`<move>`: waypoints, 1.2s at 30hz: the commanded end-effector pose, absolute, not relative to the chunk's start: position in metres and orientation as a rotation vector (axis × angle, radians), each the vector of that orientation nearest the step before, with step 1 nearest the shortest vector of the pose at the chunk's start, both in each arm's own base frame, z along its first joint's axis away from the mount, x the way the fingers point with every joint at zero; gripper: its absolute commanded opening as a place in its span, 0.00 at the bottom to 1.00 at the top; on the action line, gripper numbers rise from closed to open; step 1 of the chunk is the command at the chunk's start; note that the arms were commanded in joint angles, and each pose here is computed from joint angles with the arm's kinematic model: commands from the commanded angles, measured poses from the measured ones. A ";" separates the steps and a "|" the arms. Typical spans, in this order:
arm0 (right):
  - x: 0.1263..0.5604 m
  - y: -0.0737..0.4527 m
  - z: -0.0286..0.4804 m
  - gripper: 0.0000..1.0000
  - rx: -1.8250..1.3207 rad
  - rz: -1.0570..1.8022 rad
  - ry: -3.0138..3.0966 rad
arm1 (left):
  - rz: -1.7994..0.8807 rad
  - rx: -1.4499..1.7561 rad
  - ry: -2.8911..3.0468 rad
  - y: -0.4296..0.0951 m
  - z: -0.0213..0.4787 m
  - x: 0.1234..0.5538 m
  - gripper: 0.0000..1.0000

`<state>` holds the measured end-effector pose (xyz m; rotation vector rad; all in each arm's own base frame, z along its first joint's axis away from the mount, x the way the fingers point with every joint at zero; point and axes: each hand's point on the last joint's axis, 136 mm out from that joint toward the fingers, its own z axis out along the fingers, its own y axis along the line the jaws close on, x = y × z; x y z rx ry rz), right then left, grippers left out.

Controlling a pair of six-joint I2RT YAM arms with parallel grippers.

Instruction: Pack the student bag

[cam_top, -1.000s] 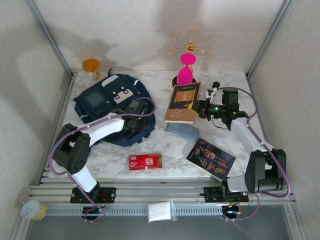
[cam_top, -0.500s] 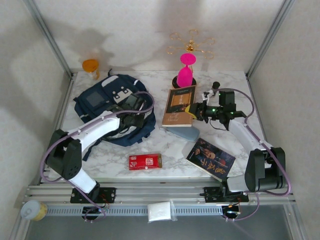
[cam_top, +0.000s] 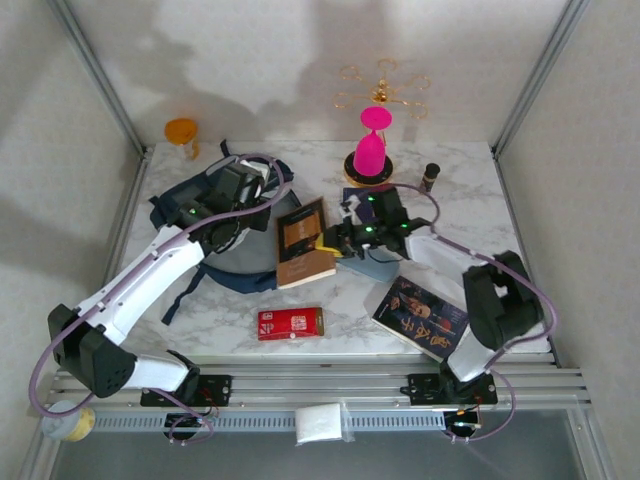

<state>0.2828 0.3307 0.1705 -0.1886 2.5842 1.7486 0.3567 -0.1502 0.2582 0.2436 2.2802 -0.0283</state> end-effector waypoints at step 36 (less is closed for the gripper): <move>0.357 0.435 0.101 0.56 -0.434 1.373 2.621 | -0.158 0.092 2.039 -0.126 0.302 0.350 0.00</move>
